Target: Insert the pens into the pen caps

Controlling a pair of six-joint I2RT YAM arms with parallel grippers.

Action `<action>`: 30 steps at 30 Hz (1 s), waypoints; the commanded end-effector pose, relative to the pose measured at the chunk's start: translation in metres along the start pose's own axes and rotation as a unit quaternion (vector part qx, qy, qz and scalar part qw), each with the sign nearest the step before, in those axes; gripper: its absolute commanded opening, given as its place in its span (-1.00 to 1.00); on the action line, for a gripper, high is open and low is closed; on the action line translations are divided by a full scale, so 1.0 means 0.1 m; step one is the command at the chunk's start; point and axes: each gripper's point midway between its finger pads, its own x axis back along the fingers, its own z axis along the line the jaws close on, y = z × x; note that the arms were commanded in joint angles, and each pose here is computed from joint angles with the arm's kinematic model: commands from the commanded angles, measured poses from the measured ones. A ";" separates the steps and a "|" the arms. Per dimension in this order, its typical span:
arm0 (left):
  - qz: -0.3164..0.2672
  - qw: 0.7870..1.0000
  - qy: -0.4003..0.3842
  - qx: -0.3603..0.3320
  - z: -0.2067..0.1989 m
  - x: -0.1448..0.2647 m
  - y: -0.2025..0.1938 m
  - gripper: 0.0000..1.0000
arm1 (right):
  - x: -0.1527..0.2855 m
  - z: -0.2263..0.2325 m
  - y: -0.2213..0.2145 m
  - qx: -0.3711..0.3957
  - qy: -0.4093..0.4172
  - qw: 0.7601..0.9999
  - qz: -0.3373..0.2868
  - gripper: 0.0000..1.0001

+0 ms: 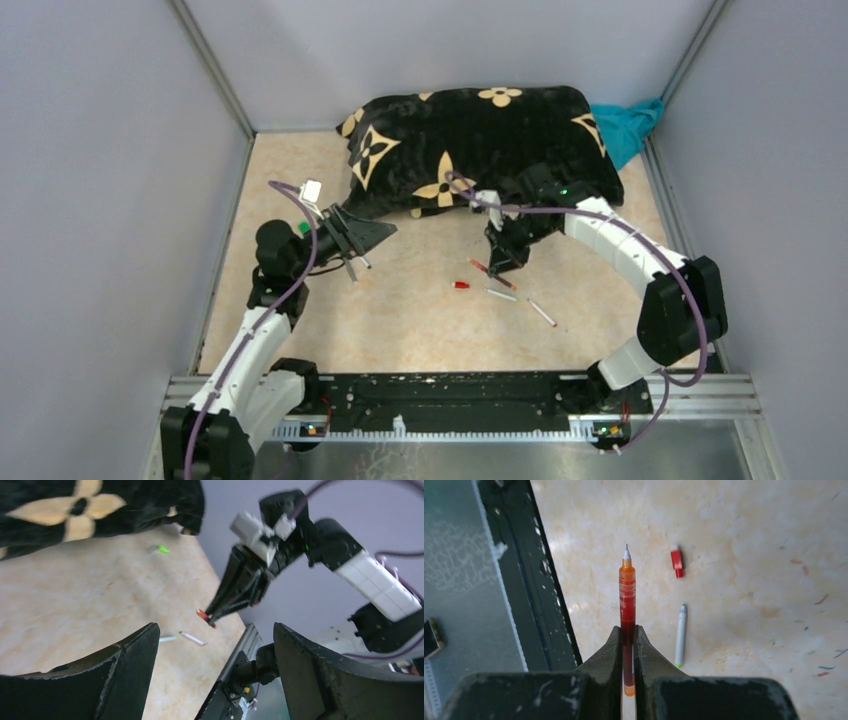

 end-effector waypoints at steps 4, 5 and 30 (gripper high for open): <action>-0.043 0.992 -0.116 0.007 -0.71 -0.53 -0.13 0.71 | 0.68 0.29 0.93 0.026 0.084 0.985 -0.151 -1.00; -0.041 0.992 -0.116 0.012 -0.75 -0.61 -0.17 0.68 | 0.71 0.31 0.99 0.028 0.092 0.982 -0.160 -1.00; -0.014 0.995 -0.101 0.013 -0.98 -1.34 -0.52 -1.00 | 0.80 0.49 1.10 0.019 0.125 0.972 -0.196 -0.97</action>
